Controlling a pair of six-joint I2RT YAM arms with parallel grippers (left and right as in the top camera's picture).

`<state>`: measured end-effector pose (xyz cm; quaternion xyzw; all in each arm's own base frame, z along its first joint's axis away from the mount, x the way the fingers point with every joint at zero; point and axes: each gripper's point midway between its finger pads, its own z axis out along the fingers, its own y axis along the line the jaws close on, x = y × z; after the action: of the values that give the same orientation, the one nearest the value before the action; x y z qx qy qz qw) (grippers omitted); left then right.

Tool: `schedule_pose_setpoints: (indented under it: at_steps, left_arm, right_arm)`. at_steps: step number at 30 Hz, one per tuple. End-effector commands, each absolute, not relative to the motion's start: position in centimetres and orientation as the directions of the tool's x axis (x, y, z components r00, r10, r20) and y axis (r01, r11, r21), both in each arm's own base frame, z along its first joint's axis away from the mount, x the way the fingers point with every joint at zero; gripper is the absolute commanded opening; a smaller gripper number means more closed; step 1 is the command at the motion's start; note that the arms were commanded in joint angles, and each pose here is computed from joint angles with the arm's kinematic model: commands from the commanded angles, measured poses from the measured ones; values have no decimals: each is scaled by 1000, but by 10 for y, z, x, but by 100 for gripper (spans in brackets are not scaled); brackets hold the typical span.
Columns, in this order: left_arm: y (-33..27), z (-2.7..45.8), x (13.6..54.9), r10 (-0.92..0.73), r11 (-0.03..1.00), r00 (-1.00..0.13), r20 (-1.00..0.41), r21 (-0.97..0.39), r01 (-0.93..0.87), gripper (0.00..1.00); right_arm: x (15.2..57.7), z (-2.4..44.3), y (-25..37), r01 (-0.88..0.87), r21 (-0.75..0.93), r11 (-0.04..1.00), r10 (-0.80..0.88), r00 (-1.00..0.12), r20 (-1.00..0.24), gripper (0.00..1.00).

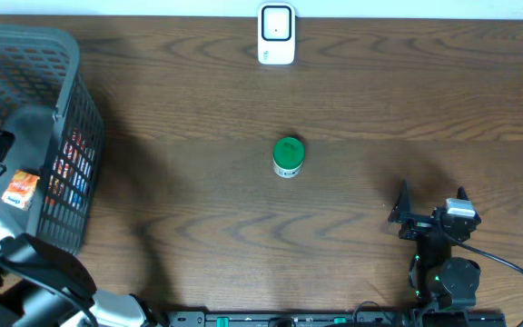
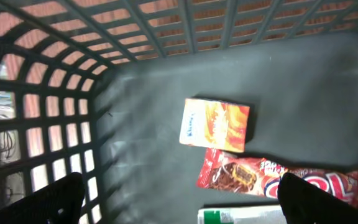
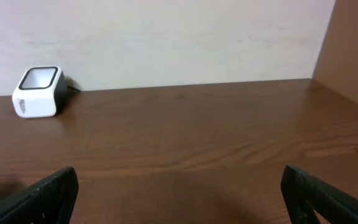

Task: Scan the item barcode
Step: 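Reach the left gripper into the basket toward the orange box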

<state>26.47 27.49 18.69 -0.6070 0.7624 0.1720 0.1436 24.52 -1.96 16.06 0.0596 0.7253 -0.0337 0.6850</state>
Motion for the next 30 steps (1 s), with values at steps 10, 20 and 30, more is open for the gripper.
schedule_pose_setpoints:
  at_steps: [10,20,30]
  left_arm:
    - [288,138,278,-898,202,-244,-365,151,-968,98]
    - [292,101,284,-912,210,-264,-313,196,-958,98]
    - [296,76,290,-918,213,-270,-291,213,-953,98]
  right_arm:
    - [245,160,-21,137,45,989,53,-53,-997,99]
    - [245,160,-21,137,45,989,53,-53,-997,99]
    - [245,160,-21,137,45,989,53,-53,-997,99]
